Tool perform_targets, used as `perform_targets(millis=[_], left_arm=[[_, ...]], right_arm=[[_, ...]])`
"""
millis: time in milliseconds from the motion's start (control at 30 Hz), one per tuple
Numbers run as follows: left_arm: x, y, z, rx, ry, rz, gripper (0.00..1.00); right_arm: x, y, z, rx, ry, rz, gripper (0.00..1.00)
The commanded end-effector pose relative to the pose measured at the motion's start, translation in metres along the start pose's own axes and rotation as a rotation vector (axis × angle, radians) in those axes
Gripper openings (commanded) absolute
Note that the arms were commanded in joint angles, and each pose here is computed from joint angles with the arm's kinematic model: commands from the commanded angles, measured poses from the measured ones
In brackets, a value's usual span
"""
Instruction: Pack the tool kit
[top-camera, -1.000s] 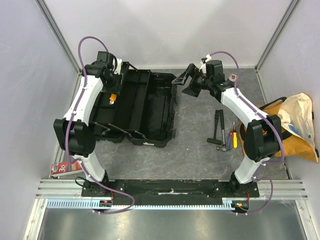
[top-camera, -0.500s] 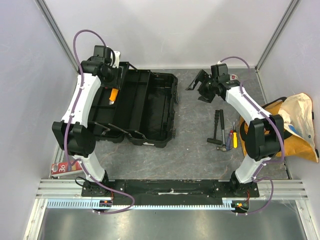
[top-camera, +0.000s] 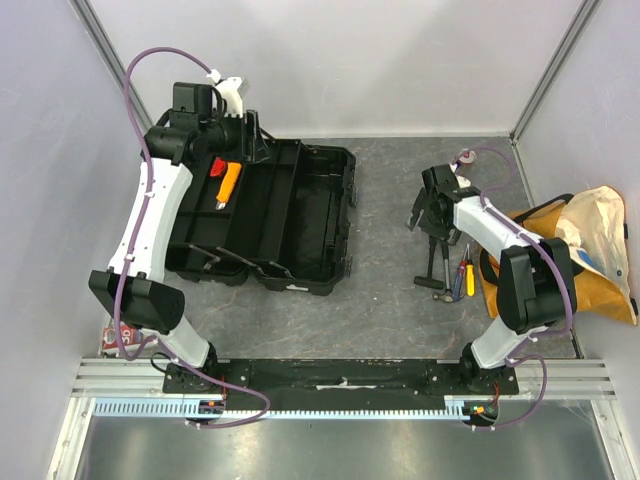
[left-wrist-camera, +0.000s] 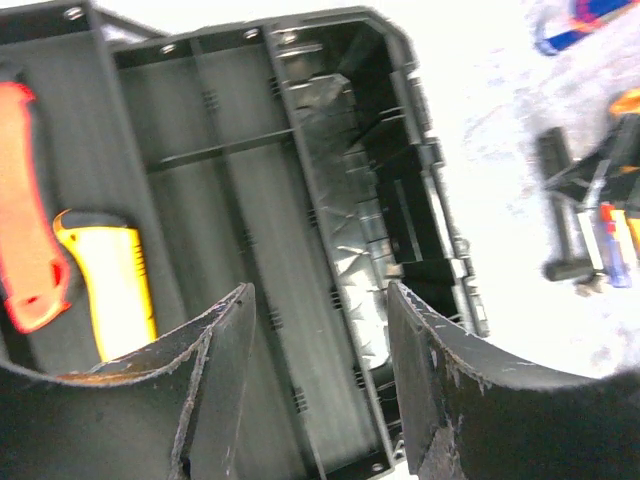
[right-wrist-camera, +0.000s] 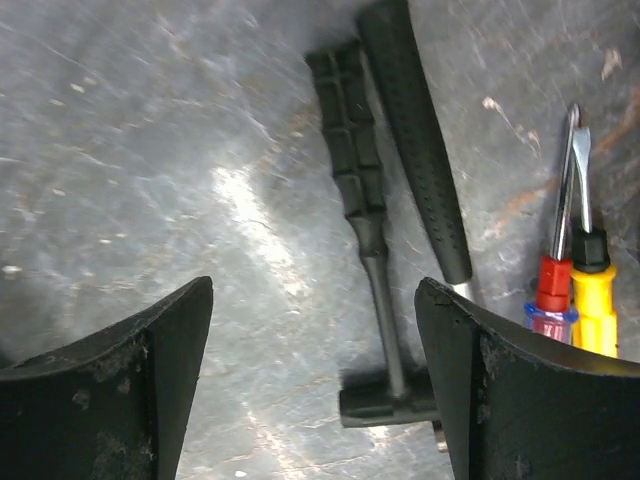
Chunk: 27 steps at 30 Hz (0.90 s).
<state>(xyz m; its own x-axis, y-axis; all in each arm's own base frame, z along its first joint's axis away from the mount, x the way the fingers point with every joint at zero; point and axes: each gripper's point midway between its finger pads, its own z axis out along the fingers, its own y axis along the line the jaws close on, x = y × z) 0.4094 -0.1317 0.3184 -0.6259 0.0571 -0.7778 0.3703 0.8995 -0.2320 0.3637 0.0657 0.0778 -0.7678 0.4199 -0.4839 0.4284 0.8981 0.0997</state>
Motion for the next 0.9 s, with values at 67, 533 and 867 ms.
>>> perform_targets(millis=[67,533,867], left_arm=[[-0.018,-0.045,-0.014,0.196,-0.087,-0.022,0.61],[-0.019,-0.046,-0.028,0.173,-0.113,-0.008,0.61],[-0.008,-0.045,-0.034,0.16,-0.115,-0.016,0.62]], right_arm=[[0.024,-0.023,0.01,0.068,0.029,0.004,0.84],[0.071,-0.024,0.033,0.042,0.178,0.036,0.45],[0.044,0.02,0.011,-0.088,0.099,0.002,0.0]])
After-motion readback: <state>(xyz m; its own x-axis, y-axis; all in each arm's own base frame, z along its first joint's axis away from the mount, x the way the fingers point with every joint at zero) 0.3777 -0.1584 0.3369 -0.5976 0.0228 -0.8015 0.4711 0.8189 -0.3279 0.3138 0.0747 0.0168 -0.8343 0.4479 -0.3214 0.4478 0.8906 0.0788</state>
